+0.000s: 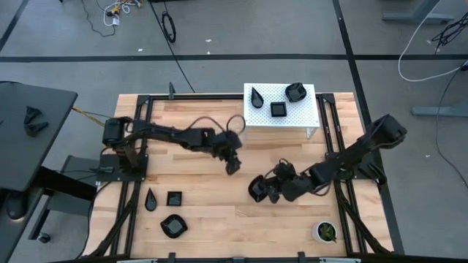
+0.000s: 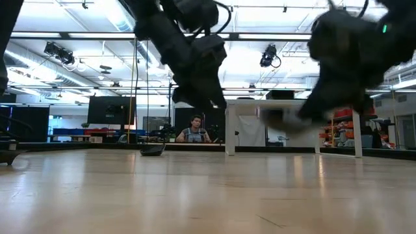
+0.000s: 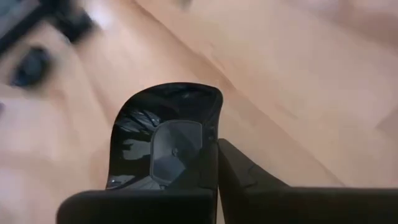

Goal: Pick & Place Mini shaped plates
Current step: Stack the black leaf shaped plate on the black leaf shaped plate on the shelf, then stack the black drop shaped plate on the black drop shaped plate on the shelf

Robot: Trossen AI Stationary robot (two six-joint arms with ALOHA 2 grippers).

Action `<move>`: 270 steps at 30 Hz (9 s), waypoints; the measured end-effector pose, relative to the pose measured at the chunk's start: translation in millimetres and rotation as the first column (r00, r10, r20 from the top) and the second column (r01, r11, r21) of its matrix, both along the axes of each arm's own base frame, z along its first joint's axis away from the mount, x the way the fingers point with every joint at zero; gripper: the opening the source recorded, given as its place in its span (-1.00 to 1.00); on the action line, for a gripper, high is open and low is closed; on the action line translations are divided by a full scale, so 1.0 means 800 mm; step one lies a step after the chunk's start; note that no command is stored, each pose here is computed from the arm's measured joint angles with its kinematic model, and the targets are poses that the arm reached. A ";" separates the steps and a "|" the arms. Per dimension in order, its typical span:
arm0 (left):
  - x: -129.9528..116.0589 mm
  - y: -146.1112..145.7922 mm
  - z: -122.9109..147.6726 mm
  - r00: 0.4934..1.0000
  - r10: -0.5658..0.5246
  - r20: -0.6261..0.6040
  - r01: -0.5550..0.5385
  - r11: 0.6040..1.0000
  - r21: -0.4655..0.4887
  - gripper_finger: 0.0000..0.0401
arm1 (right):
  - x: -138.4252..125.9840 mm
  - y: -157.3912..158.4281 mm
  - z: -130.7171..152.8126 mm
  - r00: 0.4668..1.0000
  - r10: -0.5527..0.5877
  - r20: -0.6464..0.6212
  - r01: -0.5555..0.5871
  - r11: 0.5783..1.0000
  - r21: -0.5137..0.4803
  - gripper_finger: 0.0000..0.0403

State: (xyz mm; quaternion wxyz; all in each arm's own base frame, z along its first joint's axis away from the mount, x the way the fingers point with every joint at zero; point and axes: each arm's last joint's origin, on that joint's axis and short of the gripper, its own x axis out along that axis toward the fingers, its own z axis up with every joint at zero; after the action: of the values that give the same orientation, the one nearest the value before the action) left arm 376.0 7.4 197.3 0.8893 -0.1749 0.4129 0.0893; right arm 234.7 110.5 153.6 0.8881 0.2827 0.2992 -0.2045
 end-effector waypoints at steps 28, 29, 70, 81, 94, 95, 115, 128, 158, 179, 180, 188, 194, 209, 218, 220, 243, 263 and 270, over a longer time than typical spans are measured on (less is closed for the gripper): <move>-0.034 -0.112 -0.061 0.955 -0.129 0.269 0.120 0.991 0.051 0.11 | -0.145 -0.323 0.227 0.825 -0.558 -0.088 0.505 0.799 -0.327 -1.00; -0.034 -0.112 -0.062 0.955 -0.129 0.267 0.120 0.991 0.052 0.11 | -0.144 -0.335 0.222 0.824 -0.556 -0.105 0.503 0.804 -0.317 -1.00; -0.066 -0.093 -0.045 0.993 0.097 0.067 -0.099 0.994 0.036 0.11 | -0.020 -0.156 0.174 0.891 0.232 0.390 -0.095 0.936 -0.340 -0.29; -0.152 -0.055 -0.006 0.867 0.471 -0.160 -0.395 0.847 0.355 0.11 | -0.017 -0.011 0.065 0.846 0.359 0.394 -0.229 0.912 -0.340 -0.48; -0.167 0.048 -0.087 0.832 0.554 0.024 -0.554 0.832 0.004 -0.08 | 0.011 0.022 0.006 0.849 0.329 0.413 -0.205 0.926 -0.318 -0.51; -0.169 0.051 -0.090 0.831 0.554 0.044 -0.554 0.832 -0.024 -0.10 | 0.011 0.020 0.006 0.850 0.325 0.415 -0.200 0.927 -0.317 -0.51; -0.170 0.020 -0.096 0.855 0.476 0.204 -0.463 0.880 -0.109 -0.87 | 0.018 0.008 0.013 0.843 0.294 0.450 -0.154 0.934 -0.322 -0.51; -0.186 0.038 -0.089 0.819 0.545 0.178 -0.560 0.828 0.041 -0.77 | 0.018 0.008 0.013 0.843 0.283 0.457 -0.150 0.940 -0.305 -0.51; -0.144 0.019 -0.136 0.822 0.504 0.266 -0.463 0.862 -0.206 -0.29 | 0.019 0.006 0.012 0.847 0.281 0.450 -0.147 0.939 -0.311 -0.51; -0.094 -0.036 -0.082 0.951 0.171 0.258 -0.159 0.985 -0.068 -0.65 | 0.037 -0.006 0.004 0.937 0.084 0.340 -0.054 0.994 -0.096 -0.45; -0.100 -0.036 -0.082 0.960 0.178 0.215 -0.170 0.984 -0.058 -0.66 | 0.045 -0.006 0.006 0.950 0.066 0.306 -0.040 0.995 -0.093 -0.43; -0.124 -0.045 -0.096 0.979 0.203 0.036 -0.201 0.978 -0.054 -0.72 | 0.136 -0.021 -0.002 0.999 -0.013 0.044 0.014 0.999 -0.040 -0.24; -0.132 -0.059 -0.100 0.963 0.262 0.062 -0.263 0.964 0.022 -0.72 | 0.174 -0.050 -0.020 0.995 -0.037 -0.091 0.036 0.999 -0.002 -0.26; -0.131 -0.067 -0.097 0.949 0.292 0.118 -0.302 0.950 0.078 -0.72 | 0.180 -0.074 -0.038 0.994 -0.043 -0.103 0.046 0.999 0.023 -0.52; -0.131 -0.066 -0.097 0.946 0.298 0.124 -0.310 0.947 0.084 -0.72 | 0.185 -0.080 -0.059 0.993 -0.039 -0.111 0.041 0.999 0.017 -0.56; -0.131 -0.066 -0.097 0.946 0.299 0.123 -0.310 0.947 0.084 -0.72 | 0.186 -0.080 -0.059 0.993 -0.029 -0.111 0.030 1.000 0.008 -0.57; -0.132 -0.066 -0.097 0.946 0.301 0.123 -0.313 0.945 0.091 -0.72 | 0.167 -0.075 0.017 0.995 0.077 -0.069 -0.084 0.991 -0.107 -0.98; -0.132 -0.065 -0.097 0.941 0.313 0.131 -0.327 0.940 0.103 -0.72 | 0.058 -0.311 0.168 0.971 -0.233 0.047 0.232 0.889 -0.395 -0.98; -0.132 -0.065 -0.096 0.937 0.320 0.136 -0.336 0.935 0.111 -0.72 | 0.048 -0.351 0.151 0.967 -0.255 0.022 0.248 0.912 -0.327 -0.95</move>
State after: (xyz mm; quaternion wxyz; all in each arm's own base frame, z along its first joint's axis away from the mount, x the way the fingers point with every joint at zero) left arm 270.7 -44.3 120.2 0.8940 -0.1867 0.3187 0.2536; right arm 273.0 -170.0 274.4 0.8856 0.1651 0.2318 -0.3670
